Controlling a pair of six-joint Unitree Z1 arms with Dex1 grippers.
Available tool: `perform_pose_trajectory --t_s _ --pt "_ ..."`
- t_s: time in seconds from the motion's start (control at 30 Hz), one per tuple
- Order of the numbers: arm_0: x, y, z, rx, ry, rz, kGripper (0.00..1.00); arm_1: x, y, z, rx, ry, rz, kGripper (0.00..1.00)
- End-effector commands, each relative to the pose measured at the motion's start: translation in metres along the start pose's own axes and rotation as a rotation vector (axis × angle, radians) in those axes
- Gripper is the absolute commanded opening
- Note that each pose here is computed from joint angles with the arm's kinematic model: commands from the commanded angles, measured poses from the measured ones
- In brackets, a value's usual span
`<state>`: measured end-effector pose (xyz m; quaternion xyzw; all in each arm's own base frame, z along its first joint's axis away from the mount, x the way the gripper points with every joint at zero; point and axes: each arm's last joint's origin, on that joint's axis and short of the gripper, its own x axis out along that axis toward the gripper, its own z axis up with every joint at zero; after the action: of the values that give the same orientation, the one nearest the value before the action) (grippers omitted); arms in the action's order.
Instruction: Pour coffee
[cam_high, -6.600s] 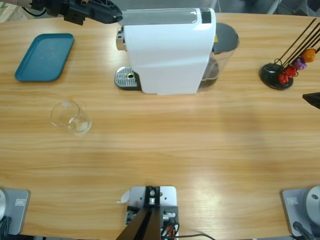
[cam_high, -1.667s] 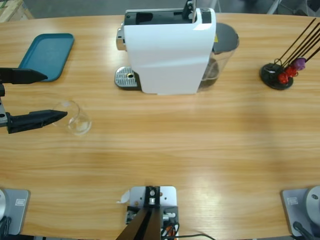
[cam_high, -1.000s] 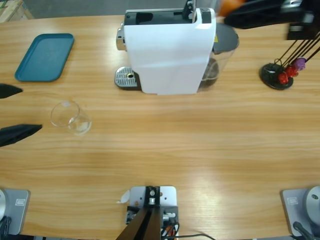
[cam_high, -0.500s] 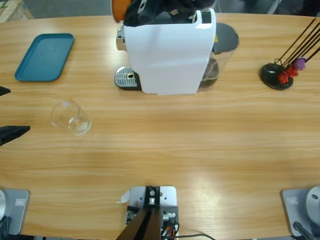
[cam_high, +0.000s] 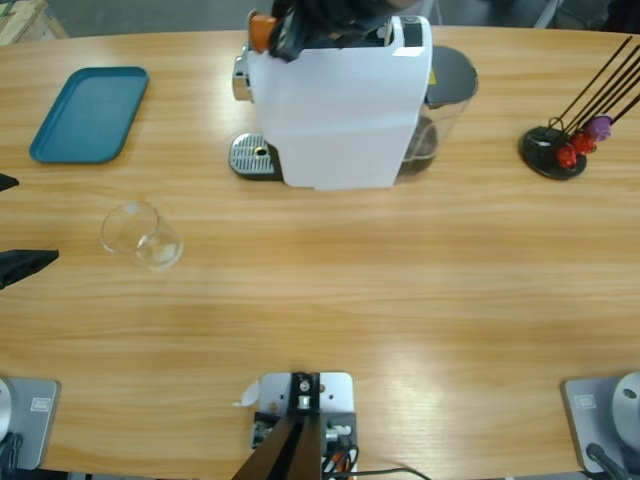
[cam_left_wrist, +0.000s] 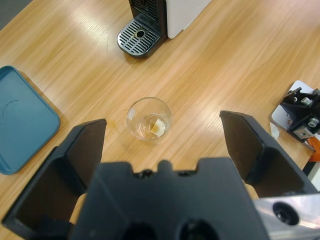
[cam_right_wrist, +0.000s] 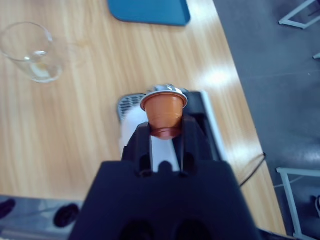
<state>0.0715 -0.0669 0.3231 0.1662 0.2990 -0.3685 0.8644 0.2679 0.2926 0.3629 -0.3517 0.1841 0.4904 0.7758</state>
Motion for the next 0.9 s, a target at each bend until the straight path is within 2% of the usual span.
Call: perform_pose_trajectory --t_s 0.03,0.37,0.9 --pt "0.009 0.000 -0.008 -0.012 0.060 -0.003 0.991 -0.003 -0.024 -0.011 0.016 -0.024 0.008 0.016" --pt "0.010 0.000 -0.009 -0.013 0.063 -0.003 0.991 0.011 -0.026 -0.010 0.018 -0.036 0.050 0.020" --pt "0.010 0.000 -0.009 -0.015 0.061 -0.002 0.991 0.015 -0.023 -0.020 0.013 -0.002 0.062 0.020"
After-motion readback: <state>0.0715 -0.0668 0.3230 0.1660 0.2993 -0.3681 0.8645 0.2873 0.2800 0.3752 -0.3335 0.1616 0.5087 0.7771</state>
